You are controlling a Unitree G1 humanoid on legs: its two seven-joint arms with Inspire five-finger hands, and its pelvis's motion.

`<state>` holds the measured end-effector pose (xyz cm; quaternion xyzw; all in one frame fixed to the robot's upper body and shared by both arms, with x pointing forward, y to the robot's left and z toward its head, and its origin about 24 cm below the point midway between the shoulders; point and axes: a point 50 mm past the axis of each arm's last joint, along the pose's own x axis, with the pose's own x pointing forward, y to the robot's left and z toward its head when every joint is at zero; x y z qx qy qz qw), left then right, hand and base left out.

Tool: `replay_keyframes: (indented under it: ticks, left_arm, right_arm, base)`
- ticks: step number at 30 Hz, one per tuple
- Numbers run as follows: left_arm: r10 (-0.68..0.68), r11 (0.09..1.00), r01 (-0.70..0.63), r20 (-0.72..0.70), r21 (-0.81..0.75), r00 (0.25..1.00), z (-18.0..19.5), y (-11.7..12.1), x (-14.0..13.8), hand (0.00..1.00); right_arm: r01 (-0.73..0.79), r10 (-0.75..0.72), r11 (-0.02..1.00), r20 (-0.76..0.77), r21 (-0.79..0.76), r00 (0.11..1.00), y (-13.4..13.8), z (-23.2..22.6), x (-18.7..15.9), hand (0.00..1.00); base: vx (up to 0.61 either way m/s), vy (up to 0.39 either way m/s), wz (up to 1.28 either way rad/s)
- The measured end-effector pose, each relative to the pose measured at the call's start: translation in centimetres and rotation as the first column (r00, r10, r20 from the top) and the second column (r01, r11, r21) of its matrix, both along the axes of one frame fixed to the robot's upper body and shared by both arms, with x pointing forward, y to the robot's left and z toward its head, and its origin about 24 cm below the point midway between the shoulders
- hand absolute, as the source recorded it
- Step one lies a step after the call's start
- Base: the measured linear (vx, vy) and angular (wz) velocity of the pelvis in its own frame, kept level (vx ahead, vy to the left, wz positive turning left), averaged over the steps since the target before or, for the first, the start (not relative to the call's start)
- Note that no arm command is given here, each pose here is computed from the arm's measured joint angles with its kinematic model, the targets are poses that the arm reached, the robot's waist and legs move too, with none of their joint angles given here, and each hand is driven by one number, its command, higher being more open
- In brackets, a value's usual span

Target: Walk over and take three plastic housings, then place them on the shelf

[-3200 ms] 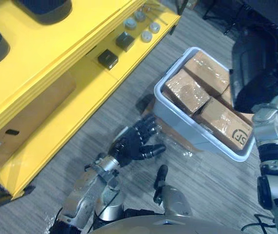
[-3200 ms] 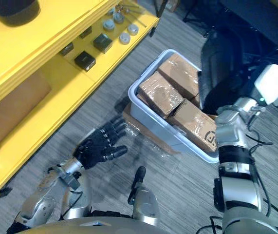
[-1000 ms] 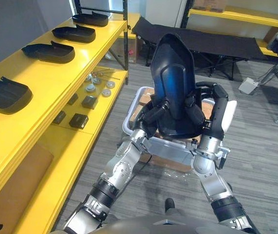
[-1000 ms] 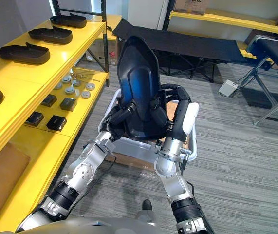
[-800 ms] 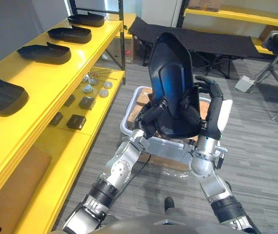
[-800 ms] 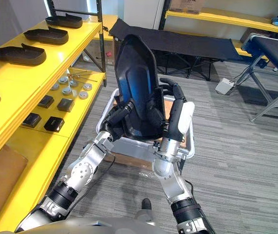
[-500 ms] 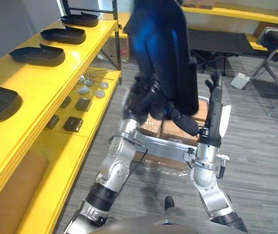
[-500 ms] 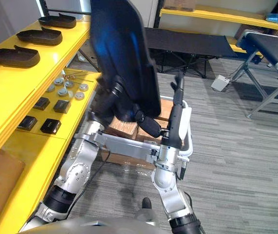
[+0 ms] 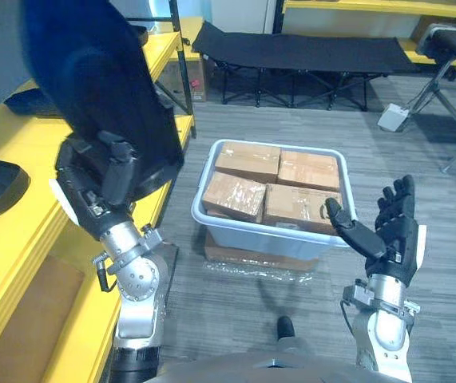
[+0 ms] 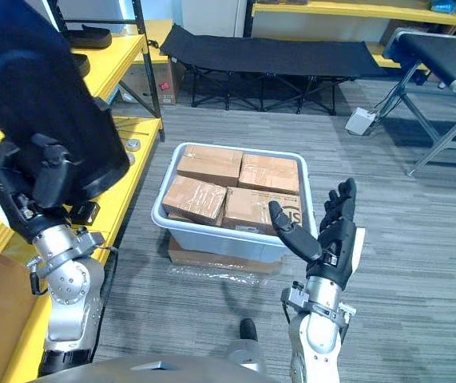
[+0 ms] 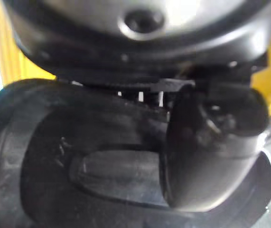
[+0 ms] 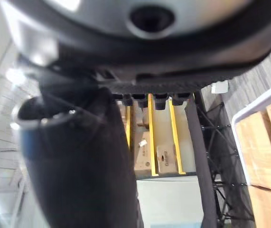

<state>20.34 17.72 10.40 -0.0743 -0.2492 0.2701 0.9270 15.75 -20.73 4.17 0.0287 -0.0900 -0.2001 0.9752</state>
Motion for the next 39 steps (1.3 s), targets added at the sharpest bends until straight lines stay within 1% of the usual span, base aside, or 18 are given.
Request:
replay_keyframes:
  ticks: [3,7,12,14,17,18,21,22,25,27,29,33,36,37,39]
  left_arm:
    - [-0.063,0.998,0.063,-0.054,0.003,0.997,-1.1,0.1,-0.7,0.00]
    - [-0.089,0.996,0.089,-0.090,-0.008,0.992,-1.8,0.4,-1.3,0.00]
    - [0.003,1.000,-0.002,-0.082,0.013,0.997,-1.3,2.1,-2.9,0.00]
    - [0.079,0.997,-0.077,-0.069,0.029,0.994,-0.8,3.4,-3.9,0.00]
    - [0.171,0.985,-0.169,-0.061,0.037,0.983,-0.4,5.1,-5.3,0.00]
    - [0.203,0.979,-0.202,-0.066,0.026,0.977,-0.4,5.7,-6.0,0.00]
    - [0.229,0.973,-0.229,-0.089,0.000,0.969,-0.8,6.8,-7.2,0.00]
    - [0.222,0.975,-0.223,-0.091,0.000,0.971,-0.9,6.8,-7.3,0.00]
    - [0.151,0.989,-0.151,-0.097,0.006,0.984,-1.0,6.8,-7.4,0.00]
    - [0.036,0.999,-0.034,-0.079,0.023,0.996,-0.8,6.2,-6.8,0.00]
    - [-0.018,0.999,0.020,-0.071,0.032,0.997,-0.7,6.0,-6.7,0.00]
    - [-0.058,0.998,0.060,-0.064,0.035,0.996,-0.7,5.9,-6.9,0.00]
    - [-0.124,0.990,0.126,-0.046,0.056,0.991,-0.3,5.5,-6.7,0.00]
    - [-0.172,0.982,0.175,-0.046,0.067,0.984,-0.3,5.1,-6.5,0.00]
    - [-0.225,0.970,0.228,-0.042,0.082,0.973,-0.1,4.6,-6.1,0.00]
  right_arm:
    - [-0.042,0.042,0.999,-0.046,0.001,0.998,0.2,-1.0,-0.1,1.00]
    - [-0.095,0.096,0.995,-0.113,0.018,0.989,0.8,-2.3,0.1,1.00]
    - [-0.281,0.278,0.960,-0.146,0.000,0.949,3.4,-2.8,2.0,1.00]
    - [-0.362,0.350,0.931,-0.167,-0.041,0.922,4.6,-2.9,3.0,1.00]
    - [-0.406,0.395,0.912,-0.151,-0.054,0.906,5.5,-2.5,3.8,1.00]
    - [-0.420,0.407,0.904,-0.142,-0.080,0.902,5.7,-2.2,4.2,1.00]
    - [-0.420,0.408,0.898,-0.110,-0.129,0.906,5.4,-1.2,5.4,1.00]
    - [-0.415,0.404,0.900,-0.102,-0.135,0.909,5.3,-1.0,5.6,1.00]
    - [-0.387,0.380,0.912,-0.072,-0.136,0.922,5.1,-0.4,6.1,1.00]
    - [-0.343,0.336,0.930,-0.077,-0.132,0.939,4.1,-0.4,5.9,1.00]
    - [-0.326,0.314,0.935,-0.104,-0.139,0.944,3.7,-0.6,5.8,1.00]
    - [-0.315,0.300,0.943,-0.134,-0.107,0.944,3.9,-1.4,5.3,1.00]
    - [-0.285,0.269,0.955,-0.163,-0.085,0.949,3.3,-2.1,4.2,1.00]
    - [-0.268,0.251,0.960,-0.178,-0.078,0.951,2.6,-2.3,3.4,1.00]
    - [-0.239,0.222,0.969,-0.189,-0.069,0.956,2.1,-2.5,2.6,1.00]
  base:
    - [0.00,0.003,0.05]
    - [-0.01,-0.007,0.32]
    - [-0.01,-0.016,0.48]
    - [-0.01,-0.017,0.54]
    - [-0.01,-0.005,0.52]
    - [-0.01,0.005,0.43]
    - [-0.01,0.004,0.49]
    - [-0.02,-0.004,0.74]
    - [-0.03,-0.002,0.84]
    - [0.00,0.017,1.42]
    - [-0.01,0.024,0.75]
    - [-0.01,0.003,0.18]
    - [-0.01,0.021,0.25]
    - [0.02,-0.004,0.55]
    - [0.04,-0.046,0.80]
